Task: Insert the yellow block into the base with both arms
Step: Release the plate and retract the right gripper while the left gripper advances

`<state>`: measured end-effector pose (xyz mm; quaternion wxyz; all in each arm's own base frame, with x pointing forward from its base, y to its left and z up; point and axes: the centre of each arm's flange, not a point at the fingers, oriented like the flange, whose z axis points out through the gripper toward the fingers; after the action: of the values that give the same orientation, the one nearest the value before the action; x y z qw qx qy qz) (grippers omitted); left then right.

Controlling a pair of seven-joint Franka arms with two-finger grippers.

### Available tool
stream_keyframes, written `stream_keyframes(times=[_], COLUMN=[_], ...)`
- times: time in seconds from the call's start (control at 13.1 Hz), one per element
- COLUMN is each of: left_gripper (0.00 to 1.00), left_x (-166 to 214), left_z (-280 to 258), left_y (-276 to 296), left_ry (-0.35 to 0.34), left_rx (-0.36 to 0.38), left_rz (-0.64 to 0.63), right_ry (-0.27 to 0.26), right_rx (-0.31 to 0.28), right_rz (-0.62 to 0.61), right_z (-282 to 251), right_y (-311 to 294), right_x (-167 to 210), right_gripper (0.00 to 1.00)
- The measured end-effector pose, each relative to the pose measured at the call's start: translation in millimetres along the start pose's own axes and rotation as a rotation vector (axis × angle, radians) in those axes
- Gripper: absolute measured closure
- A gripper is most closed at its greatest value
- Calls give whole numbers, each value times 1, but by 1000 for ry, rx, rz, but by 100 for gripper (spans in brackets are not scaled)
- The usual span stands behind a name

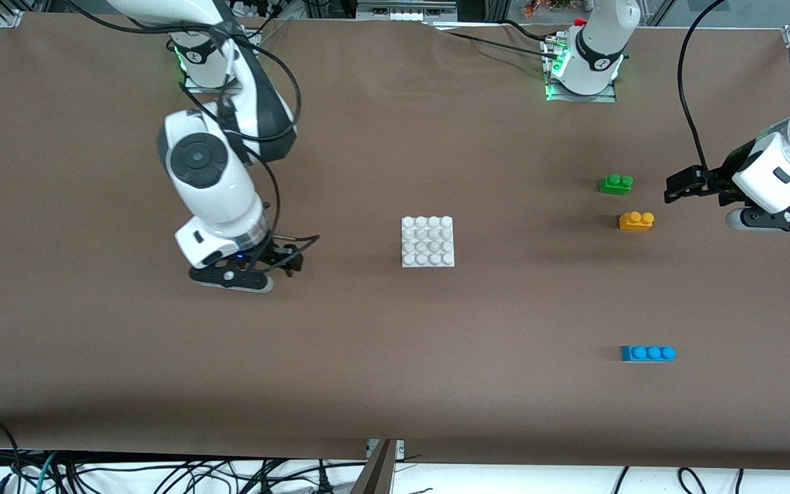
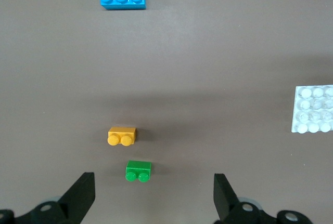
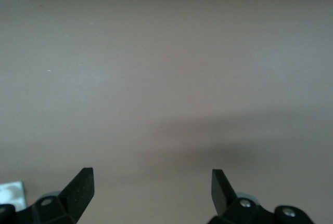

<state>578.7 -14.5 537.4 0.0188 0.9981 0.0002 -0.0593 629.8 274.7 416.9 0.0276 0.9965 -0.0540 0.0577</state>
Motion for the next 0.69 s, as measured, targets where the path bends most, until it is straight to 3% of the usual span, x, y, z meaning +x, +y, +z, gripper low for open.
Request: stream_keyframes(times=[0.23,0.69], left_gripper=[0,0], left_x=[0,1], left_z=[0,1], left_y=[0,-13], left_ry=[0,-2], left_rx=[0,-2], left_rz=[-1,-21], right_ry=[-44,-171], right_rx=[-7,101], right_rz=[-53,-41], right_z=[-52,-81], right_y=[44,151], right_x=[0,17], right_gripper=[0,0])
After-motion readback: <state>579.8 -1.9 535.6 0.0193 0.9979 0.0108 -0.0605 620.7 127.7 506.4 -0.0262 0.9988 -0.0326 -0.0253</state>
